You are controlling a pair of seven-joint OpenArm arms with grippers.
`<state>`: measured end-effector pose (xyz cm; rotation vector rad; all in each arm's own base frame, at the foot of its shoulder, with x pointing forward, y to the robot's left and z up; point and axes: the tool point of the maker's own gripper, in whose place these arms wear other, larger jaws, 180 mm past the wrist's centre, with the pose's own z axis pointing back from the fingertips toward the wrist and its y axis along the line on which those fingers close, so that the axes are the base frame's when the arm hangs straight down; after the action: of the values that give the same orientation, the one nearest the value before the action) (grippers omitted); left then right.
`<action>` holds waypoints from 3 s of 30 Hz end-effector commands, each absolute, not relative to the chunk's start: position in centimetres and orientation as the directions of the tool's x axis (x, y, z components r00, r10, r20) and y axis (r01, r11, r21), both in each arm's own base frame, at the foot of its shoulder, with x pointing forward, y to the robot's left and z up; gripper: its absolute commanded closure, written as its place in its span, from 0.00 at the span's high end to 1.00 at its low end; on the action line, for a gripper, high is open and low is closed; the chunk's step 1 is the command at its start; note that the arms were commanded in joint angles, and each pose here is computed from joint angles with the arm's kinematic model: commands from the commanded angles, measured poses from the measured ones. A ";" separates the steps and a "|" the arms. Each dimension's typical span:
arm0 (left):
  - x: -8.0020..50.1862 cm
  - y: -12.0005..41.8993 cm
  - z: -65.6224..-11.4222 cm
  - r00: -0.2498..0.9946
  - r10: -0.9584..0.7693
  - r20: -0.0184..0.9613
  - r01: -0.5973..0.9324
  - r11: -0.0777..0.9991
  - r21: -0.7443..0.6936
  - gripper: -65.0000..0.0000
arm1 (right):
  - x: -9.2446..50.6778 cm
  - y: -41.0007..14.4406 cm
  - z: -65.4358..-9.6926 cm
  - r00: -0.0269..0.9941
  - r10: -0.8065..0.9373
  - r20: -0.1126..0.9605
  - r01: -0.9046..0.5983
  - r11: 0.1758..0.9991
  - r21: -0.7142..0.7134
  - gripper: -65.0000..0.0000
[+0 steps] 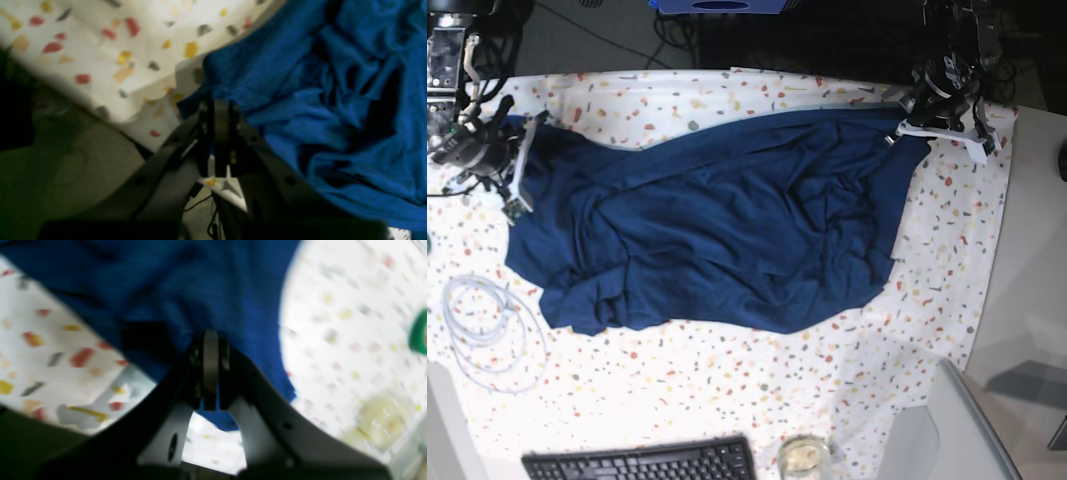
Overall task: Layout the t-shirt on the table in an organized manner, then fold the t-shirt properly
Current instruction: 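Reach both grippers into the shirt body and grasp the fabric, then grasp the shirt edges with both grippers and pull them apart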
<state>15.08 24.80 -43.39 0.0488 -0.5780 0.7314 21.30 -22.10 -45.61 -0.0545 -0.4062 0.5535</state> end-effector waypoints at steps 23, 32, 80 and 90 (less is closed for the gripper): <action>8.2 27.1 -43.9 0.586 0.657 0.475 -0.725 0.687 -0.055 0.27 | 24.6 -17.7 -48.0 0.731 0.581 0.359 -0.597 0.799 -0.078 0.01; 5.6 27.0 -43.8 0.616 0.648 0.448 -0.720 0.694 -0.016 0.26 | 26.0 -18.2 -48.2 0.740 0.569 0.359 -0.585 0.808 -0.074 0.01; 36.9 20.8 -41.9 0.542 0.624 0.563 -0.554 0.769 -0.319 0.00 | 36.2 -21.9 -45.3 0.760 0.432 0.486 -0.415 0.898 -0.149 0.01; 21.3 22.9 -41.2 0.447 0.819 0.359 -0.671 0.572 -0.471 0.00 | 31.9 -19.8 -41.9 0.670 0.527 0.523 -0.472 0.846 -0.248 0.01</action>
<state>20.30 22.98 -42.36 -0.2529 -0.5566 0.9511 30.80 -19.25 -43.16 -0.0762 -0.5763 0.5637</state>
